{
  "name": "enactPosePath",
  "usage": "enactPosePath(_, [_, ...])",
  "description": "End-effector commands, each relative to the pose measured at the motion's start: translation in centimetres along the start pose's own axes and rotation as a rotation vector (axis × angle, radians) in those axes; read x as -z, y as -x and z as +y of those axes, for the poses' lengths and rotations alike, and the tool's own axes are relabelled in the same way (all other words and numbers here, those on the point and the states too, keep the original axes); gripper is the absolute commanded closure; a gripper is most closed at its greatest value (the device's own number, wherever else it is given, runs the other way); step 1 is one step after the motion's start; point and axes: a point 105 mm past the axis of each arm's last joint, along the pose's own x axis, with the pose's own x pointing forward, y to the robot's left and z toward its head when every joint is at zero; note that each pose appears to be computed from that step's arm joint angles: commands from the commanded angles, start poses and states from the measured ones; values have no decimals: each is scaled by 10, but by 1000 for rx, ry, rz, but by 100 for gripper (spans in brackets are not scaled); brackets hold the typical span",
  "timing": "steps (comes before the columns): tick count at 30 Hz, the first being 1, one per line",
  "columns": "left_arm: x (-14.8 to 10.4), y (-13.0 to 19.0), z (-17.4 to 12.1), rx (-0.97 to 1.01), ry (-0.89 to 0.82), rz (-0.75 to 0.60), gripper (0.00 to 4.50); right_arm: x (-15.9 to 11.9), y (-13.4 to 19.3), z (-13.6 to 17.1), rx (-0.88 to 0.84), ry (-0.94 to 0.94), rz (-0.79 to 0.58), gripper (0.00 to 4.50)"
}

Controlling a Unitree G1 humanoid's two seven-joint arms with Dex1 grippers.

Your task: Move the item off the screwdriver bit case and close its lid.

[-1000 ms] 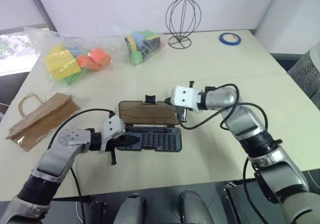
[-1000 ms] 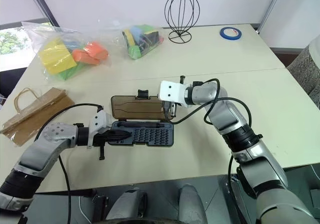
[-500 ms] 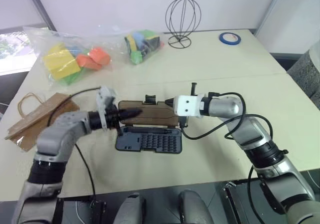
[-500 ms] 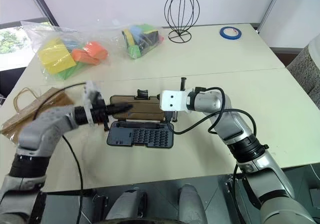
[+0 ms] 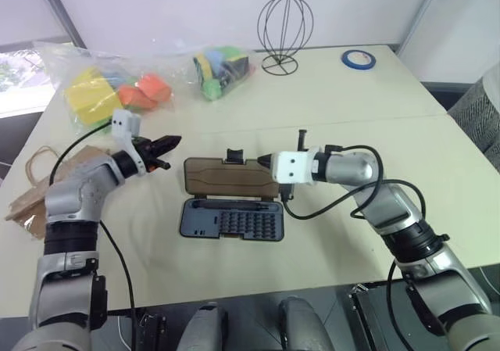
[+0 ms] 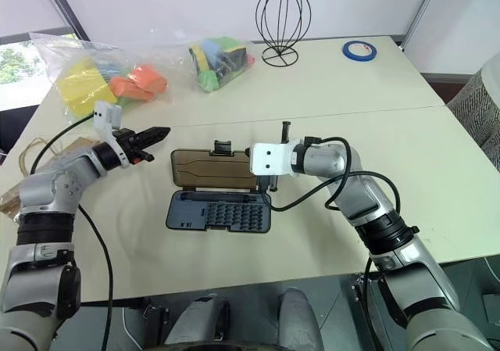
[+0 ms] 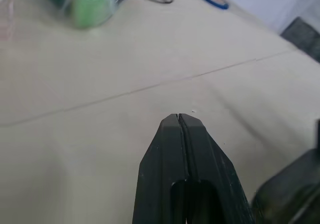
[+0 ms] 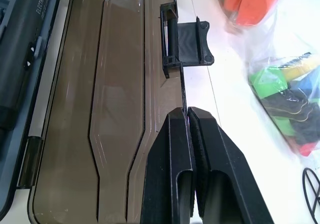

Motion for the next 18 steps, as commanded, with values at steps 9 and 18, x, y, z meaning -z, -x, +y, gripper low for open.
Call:
enactPosePath(9, [21, -16, -24, 168, -193, 103, 450, -15, 5, -14, 44, 42, -42, 448])
enactPosePath(18, [22, -17, -24, 181, -199, 104, 450, -15, 6, -11, 25, 12, -50, 200])
